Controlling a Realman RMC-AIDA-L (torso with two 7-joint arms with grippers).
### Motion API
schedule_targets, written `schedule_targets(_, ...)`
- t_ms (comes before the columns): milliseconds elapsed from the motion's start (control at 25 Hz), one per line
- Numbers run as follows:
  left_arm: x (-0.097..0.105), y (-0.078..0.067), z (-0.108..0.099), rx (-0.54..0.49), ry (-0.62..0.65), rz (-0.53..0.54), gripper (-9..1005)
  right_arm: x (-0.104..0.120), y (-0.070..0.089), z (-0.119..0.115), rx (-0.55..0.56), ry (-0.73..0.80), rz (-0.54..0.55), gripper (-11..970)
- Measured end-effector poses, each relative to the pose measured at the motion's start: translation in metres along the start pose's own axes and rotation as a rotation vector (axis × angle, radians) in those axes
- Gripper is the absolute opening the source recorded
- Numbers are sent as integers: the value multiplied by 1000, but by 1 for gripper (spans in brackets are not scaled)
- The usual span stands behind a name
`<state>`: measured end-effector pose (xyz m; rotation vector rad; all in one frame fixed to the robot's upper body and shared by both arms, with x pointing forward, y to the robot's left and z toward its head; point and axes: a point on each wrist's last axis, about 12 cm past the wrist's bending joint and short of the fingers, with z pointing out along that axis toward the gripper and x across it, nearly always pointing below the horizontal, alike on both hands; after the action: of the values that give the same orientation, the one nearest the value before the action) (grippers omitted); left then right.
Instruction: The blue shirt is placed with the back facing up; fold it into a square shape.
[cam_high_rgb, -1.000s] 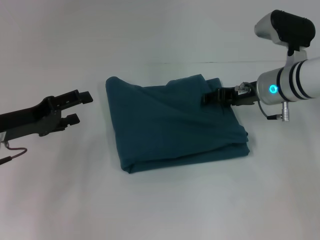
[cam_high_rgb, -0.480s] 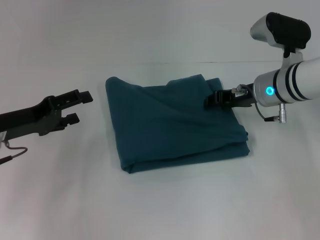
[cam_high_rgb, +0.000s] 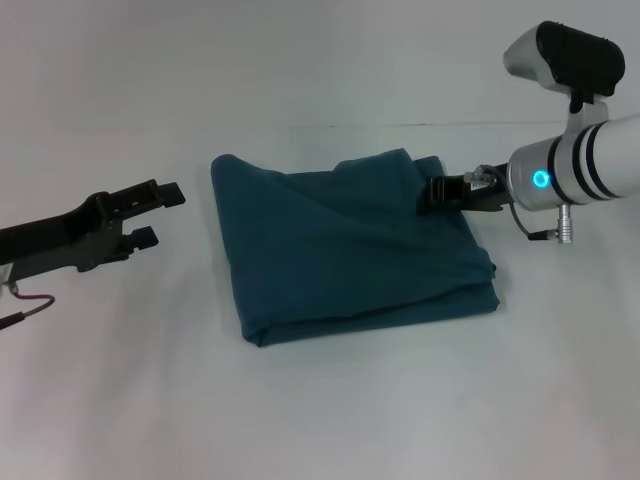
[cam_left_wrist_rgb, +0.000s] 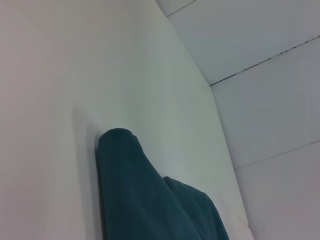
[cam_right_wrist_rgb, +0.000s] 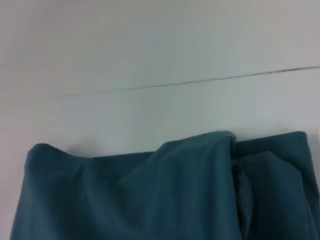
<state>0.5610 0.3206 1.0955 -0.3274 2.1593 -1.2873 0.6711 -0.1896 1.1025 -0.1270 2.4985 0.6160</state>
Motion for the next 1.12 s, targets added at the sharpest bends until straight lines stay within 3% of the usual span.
schedule_targets(200, 1, 1, -1, -1, 0, -2, 950, -3, 2, -4, -21, -2, 13, 58)
schedule_targets(440, 1, 1, -1, 1, 0, -4, 949, -15, 5, -23, -74, -13, 28, 58)
schedule_targets(640, 1, 1, -1, 2, 0, -4, 950, -16, -6, -34, -59, -31, 58, 58)
schedule_targets(1120, 2, 1, 0, 5, 2, -6, 950, 3, -18, -21, 5, 12, 71, 57)
